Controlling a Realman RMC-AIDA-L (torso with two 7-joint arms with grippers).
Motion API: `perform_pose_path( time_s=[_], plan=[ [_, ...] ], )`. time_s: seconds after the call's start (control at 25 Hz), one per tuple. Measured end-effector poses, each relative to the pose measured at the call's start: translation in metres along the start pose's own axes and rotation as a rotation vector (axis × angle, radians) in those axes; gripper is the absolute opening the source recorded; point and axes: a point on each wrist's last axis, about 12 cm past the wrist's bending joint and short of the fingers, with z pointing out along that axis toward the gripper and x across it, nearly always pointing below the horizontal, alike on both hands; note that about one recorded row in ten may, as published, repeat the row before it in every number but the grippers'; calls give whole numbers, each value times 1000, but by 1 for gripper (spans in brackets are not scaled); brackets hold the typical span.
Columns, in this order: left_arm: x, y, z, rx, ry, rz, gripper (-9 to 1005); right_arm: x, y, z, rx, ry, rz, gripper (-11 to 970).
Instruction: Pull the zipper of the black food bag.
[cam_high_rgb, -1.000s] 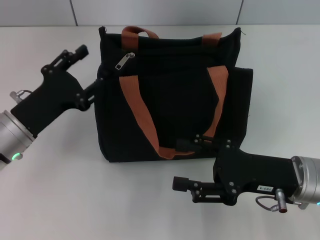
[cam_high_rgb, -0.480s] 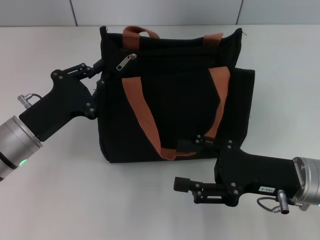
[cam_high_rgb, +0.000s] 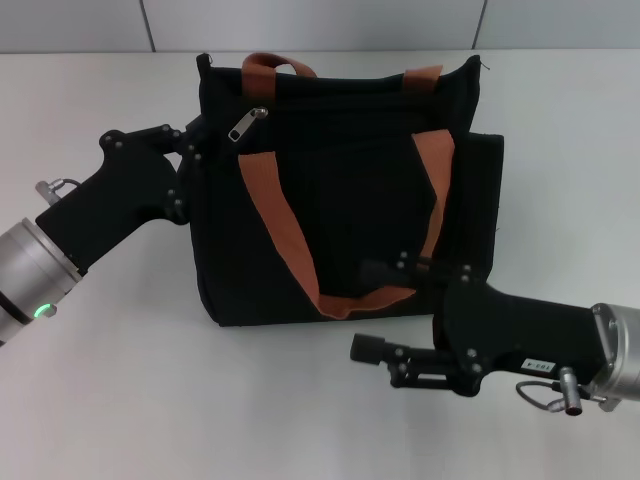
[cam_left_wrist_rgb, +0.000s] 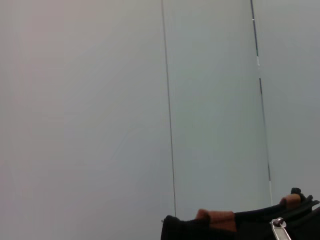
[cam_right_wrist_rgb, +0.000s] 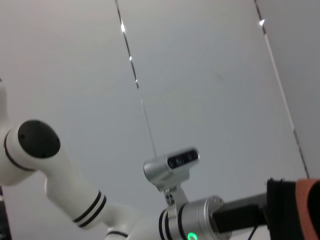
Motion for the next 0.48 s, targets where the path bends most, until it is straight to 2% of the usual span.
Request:
perform_pose_path(
  time_s=[0.08,0.12,0.24,0.4,0.48],
  plan=[
    [-3,7,4,10,18,-88,26,-3,3,-4,5,-48,-10,787],
    [-3,7,4,10,18,-88,22,-3,3,-4,5,-48,-10,787],
    [-9,14,9,44,39,-173,19,-5,7,-7,2,-82,-45,787],
    [-22,23,19,138,101,-280,19,-10,3,-7,-6,-81,12,787],
    [-32,28,26,194,151,-334,19,-19,-5,-7,7,-96,49,787]
  ],
)
